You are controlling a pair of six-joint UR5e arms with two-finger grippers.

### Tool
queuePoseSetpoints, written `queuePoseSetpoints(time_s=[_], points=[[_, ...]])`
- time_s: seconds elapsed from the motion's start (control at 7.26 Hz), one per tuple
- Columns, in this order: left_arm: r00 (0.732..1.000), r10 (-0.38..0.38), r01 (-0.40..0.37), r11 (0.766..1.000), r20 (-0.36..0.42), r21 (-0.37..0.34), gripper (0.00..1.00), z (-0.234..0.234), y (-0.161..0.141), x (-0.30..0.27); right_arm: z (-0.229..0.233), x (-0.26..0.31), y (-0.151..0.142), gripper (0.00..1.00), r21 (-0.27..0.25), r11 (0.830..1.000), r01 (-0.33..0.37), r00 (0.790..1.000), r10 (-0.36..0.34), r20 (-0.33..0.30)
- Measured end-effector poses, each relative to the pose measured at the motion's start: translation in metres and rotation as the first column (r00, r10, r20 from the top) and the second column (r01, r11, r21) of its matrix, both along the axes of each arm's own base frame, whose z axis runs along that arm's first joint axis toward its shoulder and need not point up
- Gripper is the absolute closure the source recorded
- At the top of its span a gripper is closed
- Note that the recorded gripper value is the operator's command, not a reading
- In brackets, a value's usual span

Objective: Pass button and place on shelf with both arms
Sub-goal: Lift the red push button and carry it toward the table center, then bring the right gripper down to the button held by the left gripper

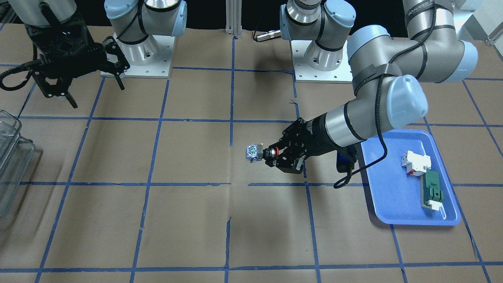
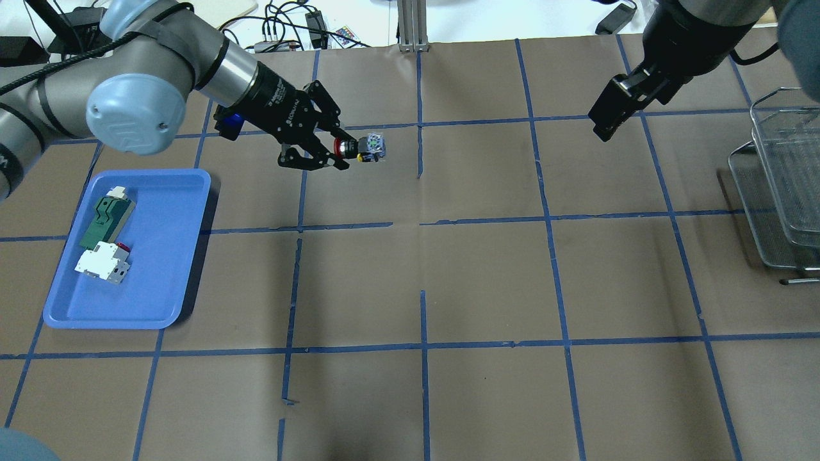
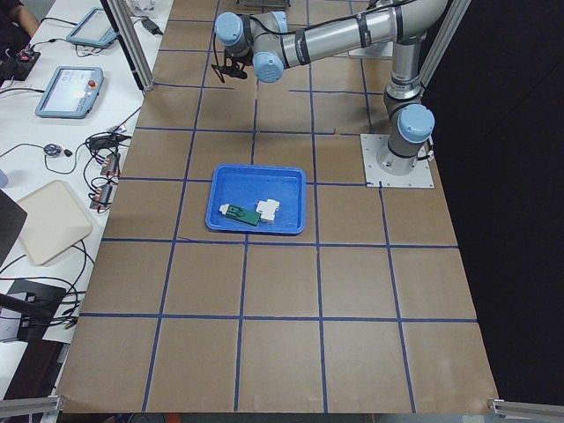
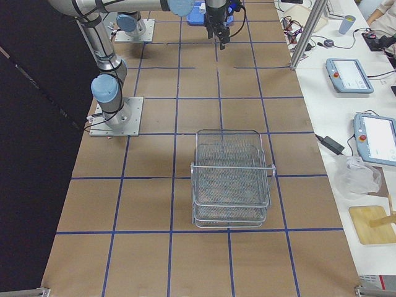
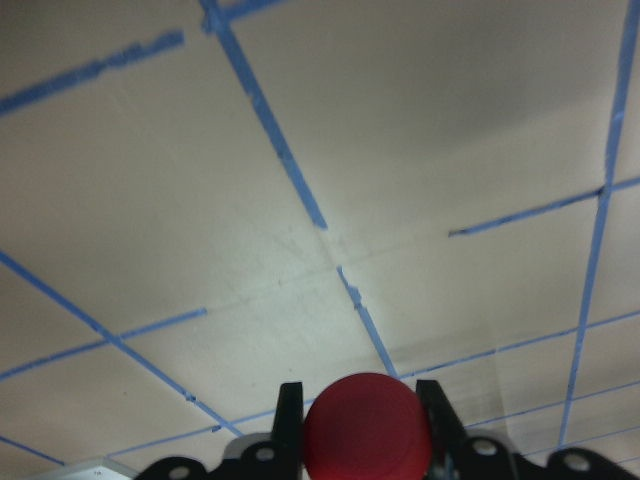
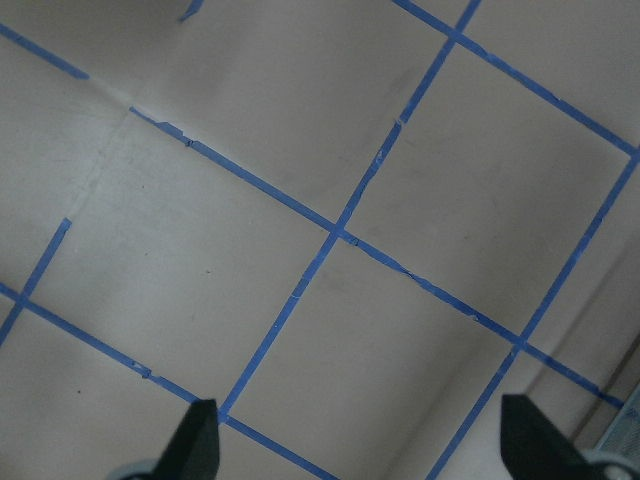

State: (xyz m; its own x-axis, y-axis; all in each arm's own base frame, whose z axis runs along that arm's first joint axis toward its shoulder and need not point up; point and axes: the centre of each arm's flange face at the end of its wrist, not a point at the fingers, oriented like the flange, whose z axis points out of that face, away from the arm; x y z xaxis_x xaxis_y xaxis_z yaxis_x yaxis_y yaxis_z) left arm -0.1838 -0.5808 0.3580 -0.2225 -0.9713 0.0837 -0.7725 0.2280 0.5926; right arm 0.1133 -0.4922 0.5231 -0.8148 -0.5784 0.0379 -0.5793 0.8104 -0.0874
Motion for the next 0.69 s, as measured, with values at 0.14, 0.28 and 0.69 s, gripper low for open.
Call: queuePoseSetpoints(time_s=[0.14, 0.28, 0.69], points=[[1.0, 0.022, -0.022, 1.0, 0.002, 0.008, 1.0, 0.005, 0.004, -0.016, -0.001, 0.0, 0.0, 0.0, 0.003, 0.996, -0.093, 0.996, 0.093, -0.004], [0.999, 0.042, -0.042, 0.999, 0.004, 0.016, 1.0, 0.009, 0.007, -0.028, -0.005, 0.0, 0.001, 0.0, 0.021, 0.982, -0.19, 0.982, 0.19, -0.006], [0.997, 0.077, -0.077, 0.997, -0.002, 0.012, 1.0, 0.014, 0.012, -0.061, -0.031, 0.005, 0.009, 0.0, 0.08, 0.85, -0.521, 0.853, 0.522, 0.015]])
